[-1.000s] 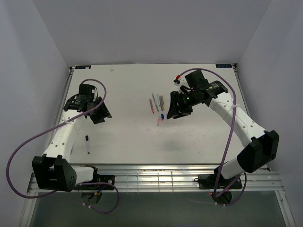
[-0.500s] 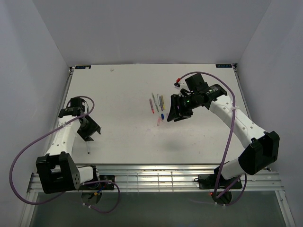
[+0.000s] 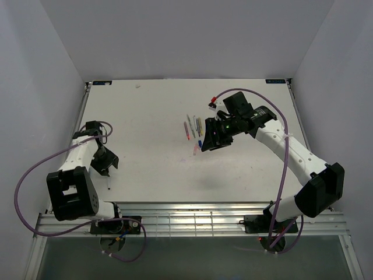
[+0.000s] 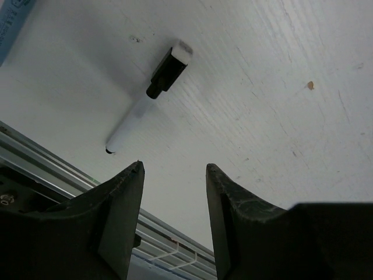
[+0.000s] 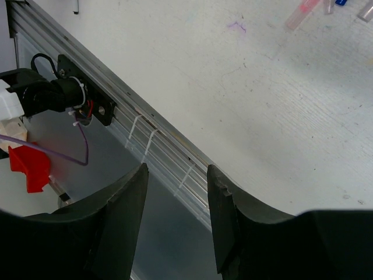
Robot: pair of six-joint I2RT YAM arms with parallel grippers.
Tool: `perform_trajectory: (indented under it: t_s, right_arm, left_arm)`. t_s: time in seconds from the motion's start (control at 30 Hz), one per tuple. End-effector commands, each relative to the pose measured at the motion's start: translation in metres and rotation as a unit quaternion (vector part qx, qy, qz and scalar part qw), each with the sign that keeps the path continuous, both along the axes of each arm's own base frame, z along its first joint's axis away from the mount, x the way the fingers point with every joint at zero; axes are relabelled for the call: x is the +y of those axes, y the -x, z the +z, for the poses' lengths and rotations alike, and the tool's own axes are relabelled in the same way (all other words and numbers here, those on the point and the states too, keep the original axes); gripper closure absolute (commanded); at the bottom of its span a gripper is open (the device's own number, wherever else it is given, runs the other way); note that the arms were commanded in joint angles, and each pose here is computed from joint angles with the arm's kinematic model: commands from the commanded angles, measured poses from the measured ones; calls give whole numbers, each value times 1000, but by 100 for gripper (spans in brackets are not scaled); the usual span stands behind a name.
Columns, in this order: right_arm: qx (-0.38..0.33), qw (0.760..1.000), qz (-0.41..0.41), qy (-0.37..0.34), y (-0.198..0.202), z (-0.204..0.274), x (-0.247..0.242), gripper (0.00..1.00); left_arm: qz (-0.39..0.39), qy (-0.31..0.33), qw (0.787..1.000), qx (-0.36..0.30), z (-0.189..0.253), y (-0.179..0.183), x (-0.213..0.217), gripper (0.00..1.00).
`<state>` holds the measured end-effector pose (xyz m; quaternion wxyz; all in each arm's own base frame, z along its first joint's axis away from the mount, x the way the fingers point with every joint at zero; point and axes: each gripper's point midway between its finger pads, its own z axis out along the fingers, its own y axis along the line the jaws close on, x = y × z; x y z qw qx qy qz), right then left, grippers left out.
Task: Open the pen caps
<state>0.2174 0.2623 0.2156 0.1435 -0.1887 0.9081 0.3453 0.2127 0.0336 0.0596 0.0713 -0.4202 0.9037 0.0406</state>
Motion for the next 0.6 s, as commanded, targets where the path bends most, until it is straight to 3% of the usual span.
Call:
perform_trajectory:
  t_s: [0.0, 0.27, 0.47, 0.57]
  right_arm:
    - [-36, 999, 19, -14, 6, 19, 1, 49]
    - [-35, 999, 34, -14, 18, 16, 3, 49]
    - [-30, 999, 35, -5, 25, 7, -3, 49]
    - [-30, 999, 35, 2, 27, 4, -5, 49]
  left_arm:
    - [12, -27, 999, -31, 8, -23, 14, 43]
    - [-31, -120, 992, 19, 3, -35, 59, 41]
    - [-78, -139, 987, 10, -11, -45, 71, 41]
    - [-101, -138, 985, -28, -11, -55, 70, 41]
